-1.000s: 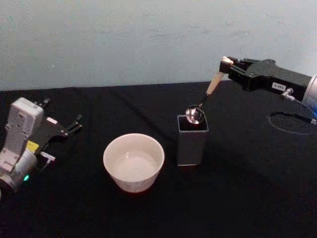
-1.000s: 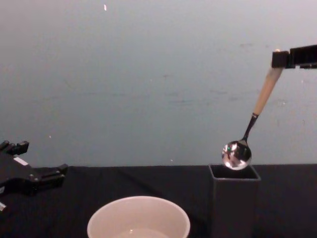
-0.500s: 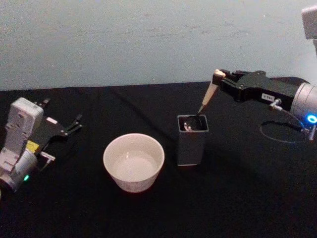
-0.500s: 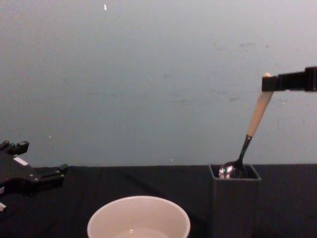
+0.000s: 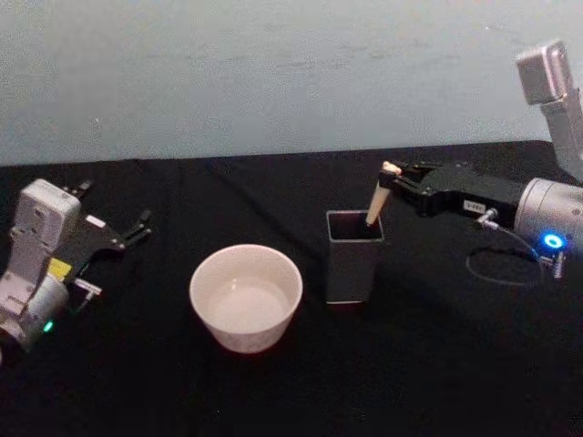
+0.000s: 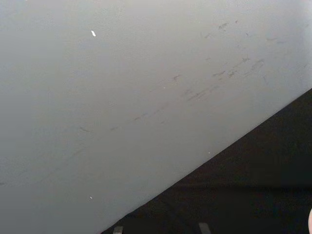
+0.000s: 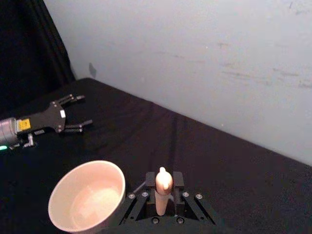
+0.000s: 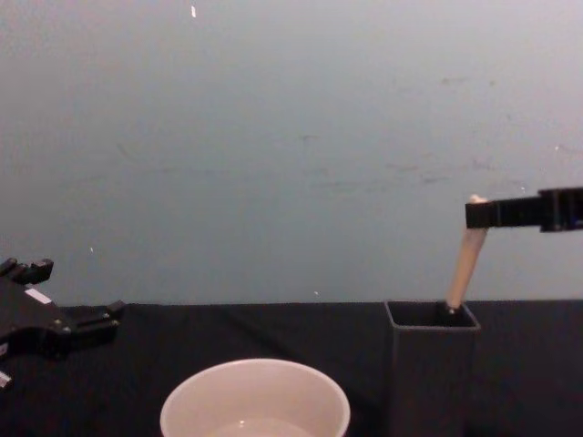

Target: Pick up the stirring spoon with one hand, stir inside the cup, then place it back in its original position.

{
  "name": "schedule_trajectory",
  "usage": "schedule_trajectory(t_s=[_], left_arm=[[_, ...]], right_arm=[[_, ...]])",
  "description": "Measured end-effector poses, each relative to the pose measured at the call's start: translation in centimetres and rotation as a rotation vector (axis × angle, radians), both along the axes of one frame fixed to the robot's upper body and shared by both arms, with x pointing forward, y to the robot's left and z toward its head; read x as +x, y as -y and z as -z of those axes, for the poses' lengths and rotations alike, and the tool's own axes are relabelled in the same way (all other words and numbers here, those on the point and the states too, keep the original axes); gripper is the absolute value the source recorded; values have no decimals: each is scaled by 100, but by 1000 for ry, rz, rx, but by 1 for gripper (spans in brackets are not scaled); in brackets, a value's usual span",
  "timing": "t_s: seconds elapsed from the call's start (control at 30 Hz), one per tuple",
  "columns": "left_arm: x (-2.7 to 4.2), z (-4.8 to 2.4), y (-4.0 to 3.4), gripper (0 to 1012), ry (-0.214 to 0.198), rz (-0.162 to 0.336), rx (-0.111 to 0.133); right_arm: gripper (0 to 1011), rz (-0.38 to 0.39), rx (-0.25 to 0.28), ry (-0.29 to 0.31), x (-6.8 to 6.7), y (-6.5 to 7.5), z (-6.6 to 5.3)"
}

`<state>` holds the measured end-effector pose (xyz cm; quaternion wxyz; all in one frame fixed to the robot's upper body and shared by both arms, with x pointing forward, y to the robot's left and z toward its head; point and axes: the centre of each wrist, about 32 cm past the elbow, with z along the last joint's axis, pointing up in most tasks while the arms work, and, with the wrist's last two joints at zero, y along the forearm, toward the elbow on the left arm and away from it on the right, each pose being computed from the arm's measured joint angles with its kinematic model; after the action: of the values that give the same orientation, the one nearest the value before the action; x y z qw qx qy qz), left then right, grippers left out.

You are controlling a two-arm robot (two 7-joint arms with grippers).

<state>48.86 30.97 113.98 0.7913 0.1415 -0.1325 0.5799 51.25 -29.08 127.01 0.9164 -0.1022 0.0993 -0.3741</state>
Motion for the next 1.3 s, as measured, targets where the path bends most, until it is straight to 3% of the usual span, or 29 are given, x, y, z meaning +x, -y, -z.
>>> schedule_trajectory(t_s=[0.57, 1.3], left_arm=[[0, 0, 0, 1001, 0, 0, 0], [0, 0, 0, 1001, 0, 0, 0]], right_arm=[[211, 6, -42, -49, 69, -32, 140], [214, 1, -43, -53, 74, -26, 141]])
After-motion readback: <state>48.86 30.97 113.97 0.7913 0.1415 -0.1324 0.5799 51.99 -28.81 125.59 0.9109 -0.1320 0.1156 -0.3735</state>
